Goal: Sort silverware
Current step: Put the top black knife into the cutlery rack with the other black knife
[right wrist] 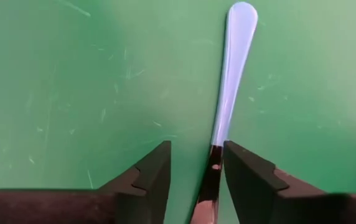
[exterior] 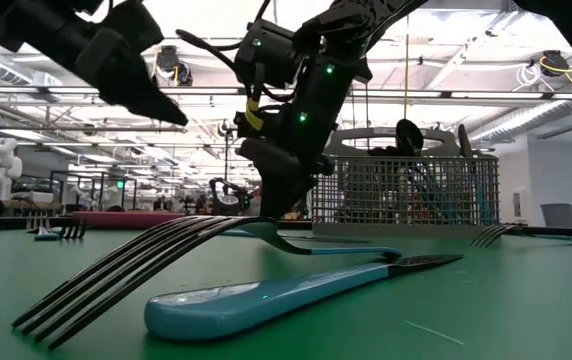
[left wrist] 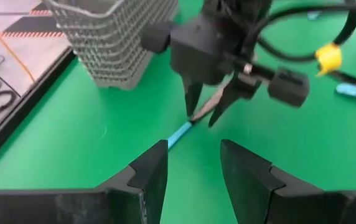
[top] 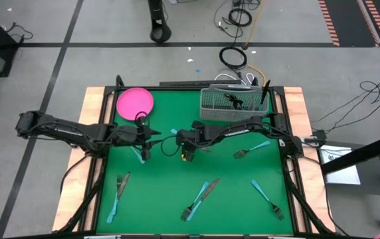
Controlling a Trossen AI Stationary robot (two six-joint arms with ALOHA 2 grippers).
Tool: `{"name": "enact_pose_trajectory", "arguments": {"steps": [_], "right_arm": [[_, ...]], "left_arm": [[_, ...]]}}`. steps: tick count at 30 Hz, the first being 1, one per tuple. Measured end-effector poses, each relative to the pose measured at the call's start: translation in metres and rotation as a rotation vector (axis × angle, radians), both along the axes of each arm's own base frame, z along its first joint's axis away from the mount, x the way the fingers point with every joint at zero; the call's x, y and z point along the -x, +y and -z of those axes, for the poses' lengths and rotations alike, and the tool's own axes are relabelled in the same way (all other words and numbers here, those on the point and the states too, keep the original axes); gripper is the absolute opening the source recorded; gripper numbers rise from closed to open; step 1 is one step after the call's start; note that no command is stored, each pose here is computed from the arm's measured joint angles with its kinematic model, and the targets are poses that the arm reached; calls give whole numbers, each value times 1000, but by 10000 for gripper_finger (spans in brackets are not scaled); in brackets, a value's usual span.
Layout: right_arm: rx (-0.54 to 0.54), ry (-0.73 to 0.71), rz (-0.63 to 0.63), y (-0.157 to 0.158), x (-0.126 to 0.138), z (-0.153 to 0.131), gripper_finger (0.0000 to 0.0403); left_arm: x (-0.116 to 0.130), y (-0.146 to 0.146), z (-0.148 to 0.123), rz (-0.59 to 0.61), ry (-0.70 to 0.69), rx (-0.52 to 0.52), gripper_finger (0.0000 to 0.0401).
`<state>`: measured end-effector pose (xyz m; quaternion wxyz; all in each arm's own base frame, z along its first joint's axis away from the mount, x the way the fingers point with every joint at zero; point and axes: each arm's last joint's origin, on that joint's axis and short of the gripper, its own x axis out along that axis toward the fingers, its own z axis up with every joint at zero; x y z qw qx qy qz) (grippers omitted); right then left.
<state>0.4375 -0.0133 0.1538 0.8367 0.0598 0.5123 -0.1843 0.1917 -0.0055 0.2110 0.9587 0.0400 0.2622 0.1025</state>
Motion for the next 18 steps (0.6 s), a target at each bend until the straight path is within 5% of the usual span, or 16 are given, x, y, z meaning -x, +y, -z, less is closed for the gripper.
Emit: {"name": "enact_pose_trajectory", "arguments": {"steps": [13,18], "right_arm": [[33,-37,-34,-18,0,8,173],[30,-138,8,-27,1,22,165]], "left_arm": [[4,18,11,-52,128,-50,150],[6,33,20,63,25,-110,150]]}}
